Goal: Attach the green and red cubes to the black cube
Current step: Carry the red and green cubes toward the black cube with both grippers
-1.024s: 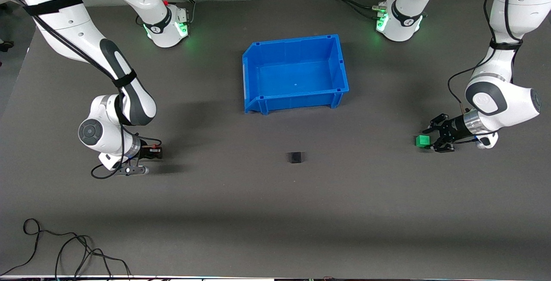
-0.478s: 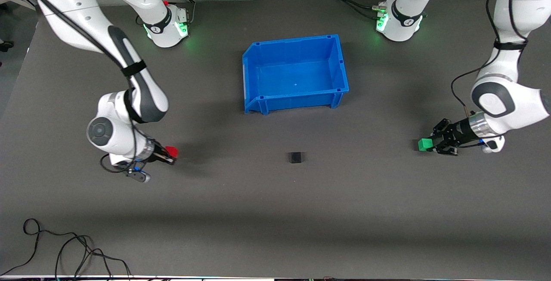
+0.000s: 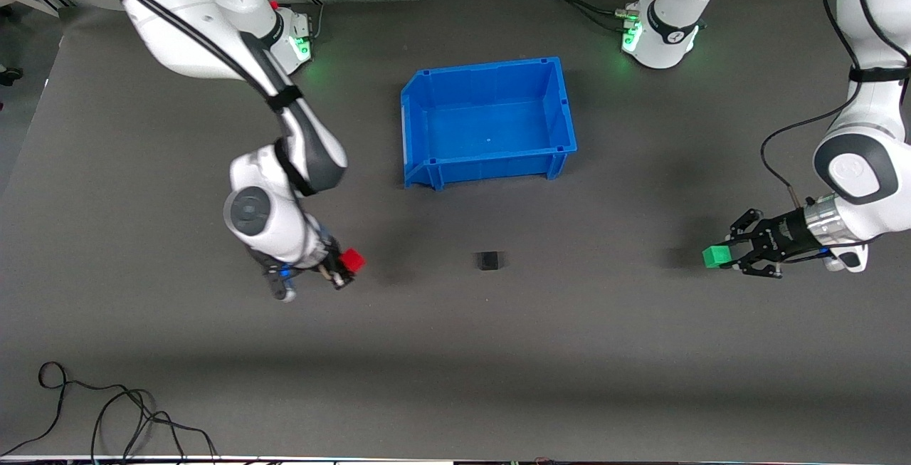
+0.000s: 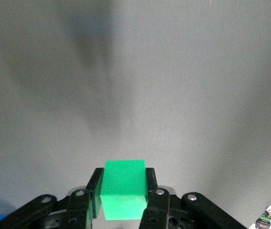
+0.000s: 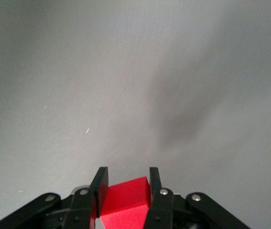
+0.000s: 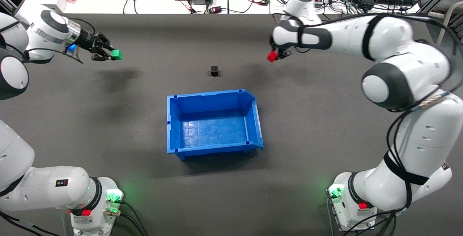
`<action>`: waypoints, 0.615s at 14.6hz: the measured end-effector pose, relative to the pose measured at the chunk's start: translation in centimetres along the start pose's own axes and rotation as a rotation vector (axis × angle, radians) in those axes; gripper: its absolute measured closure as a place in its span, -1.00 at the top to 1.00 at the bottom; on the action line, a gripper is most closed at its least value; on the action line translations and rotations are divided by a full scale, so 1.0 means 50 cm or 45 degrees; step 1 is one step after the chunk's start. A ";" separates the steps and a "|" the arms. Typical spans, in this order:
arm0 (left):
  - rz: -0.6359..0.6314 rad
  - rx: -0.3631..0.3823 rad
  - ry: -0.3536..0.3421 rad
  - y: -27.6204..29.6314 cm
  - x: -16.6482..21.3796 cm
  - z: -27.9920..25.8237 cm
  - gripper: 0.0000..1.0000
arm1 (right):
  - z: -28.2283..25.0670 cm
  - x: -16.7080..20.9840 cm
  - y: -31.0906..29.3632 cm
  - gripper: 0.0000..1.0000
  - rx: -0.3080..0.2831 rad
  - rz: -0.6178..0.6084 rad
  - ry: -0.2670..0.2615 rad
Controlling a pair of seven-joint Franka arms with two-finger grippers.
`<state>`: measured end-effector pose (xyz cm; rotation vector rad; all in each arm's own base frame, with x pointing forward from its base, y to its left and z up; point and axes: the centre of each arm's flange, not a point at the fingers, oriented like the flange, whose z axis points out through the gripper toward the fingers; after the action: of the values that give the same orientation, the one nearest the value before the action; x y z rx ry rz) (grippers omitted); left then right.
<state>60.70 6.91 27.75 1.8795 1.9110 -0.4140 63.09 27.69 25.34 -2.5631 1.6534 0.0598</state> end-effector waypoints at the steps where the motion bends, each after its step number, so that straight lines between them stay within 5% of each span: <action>1: -0.011 0.011 0.000 0.006 -0.033 0.016 -0.27 | 0.021 -0.032 -0.017 -0.21 -0.007 0.069 -0.004; 9: -0.084 0.016 0.093 -0.007 -0.345 0.232 -0.27 | 0.104 -0.197 -0.080 -0.21 -0.035 0.487 -0.015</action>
<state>61.29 -13.83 26.22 1.8672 2.0274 -0.3832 62.73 38.77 21.19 -2.2208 2.1252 0.1231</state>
